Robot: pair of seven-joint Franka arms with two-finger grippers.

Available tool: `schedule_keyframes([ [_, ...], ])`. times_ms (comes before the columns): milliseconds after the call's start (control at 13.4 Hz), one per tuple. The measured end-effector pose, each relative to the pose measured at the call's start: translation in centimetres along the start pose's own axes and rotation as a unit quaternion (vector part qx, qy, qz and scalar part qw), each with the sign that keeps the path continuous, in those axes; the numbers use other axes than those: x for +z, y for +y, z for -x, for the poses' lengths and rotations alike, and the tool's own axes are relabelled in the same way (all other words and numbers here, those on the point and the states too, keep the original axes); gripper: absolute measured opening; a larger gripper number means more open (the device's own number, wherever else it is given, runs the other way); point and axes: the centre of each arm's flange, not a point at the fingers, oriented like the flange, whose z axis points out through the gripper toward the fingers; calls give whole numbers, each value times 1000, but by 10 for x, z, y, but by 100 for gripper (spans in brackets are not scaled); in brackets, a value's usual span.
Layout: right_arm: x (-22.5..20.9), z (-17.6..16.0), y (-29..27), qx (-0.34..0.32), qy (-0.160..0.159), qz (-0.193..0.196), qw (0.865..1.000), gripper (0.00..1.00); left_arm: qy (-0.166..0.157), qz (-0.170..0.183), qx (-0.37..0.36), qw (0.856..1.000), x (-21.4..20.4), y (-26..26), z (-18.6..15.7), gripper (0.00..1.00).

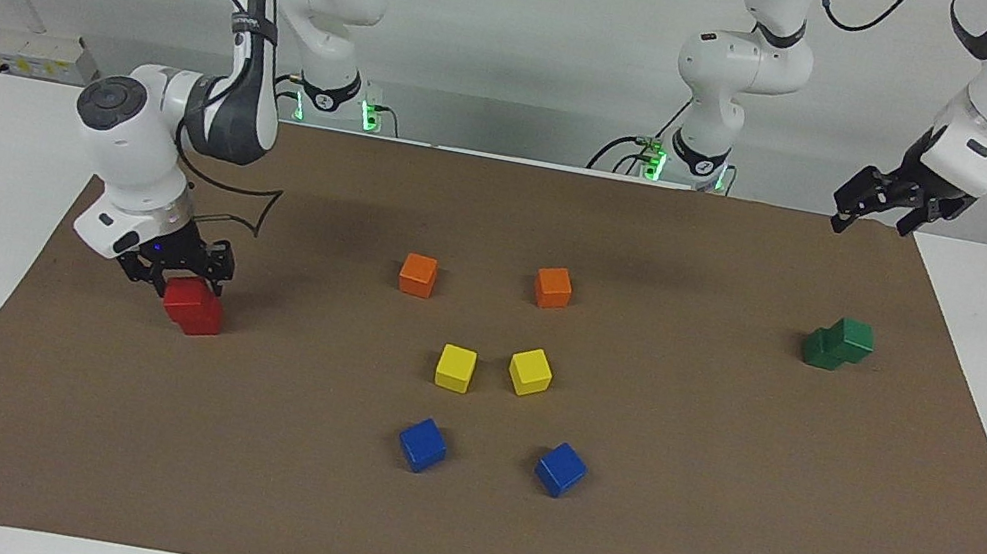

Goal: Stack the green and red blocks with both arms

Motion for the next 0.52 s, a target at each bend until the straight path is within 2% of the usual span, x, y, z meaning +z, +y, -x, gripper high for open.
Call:
schedule_keyframes([
  [75, 0, 0, 0, 0, -2, -1, 1000, 100, 0, 0, 0, 1000, 0, 0, 0, 100],
  [299, -10, 0, -2, -2, -17, -5, 1000, 100, 1, 0, 0, 1000, -1, 0, 0, 100],
  [524, -74, -2, -5, -4, -33, -8, 999, 100, 2, 0, 0, 1000, -2, 0, 0, 100],
])
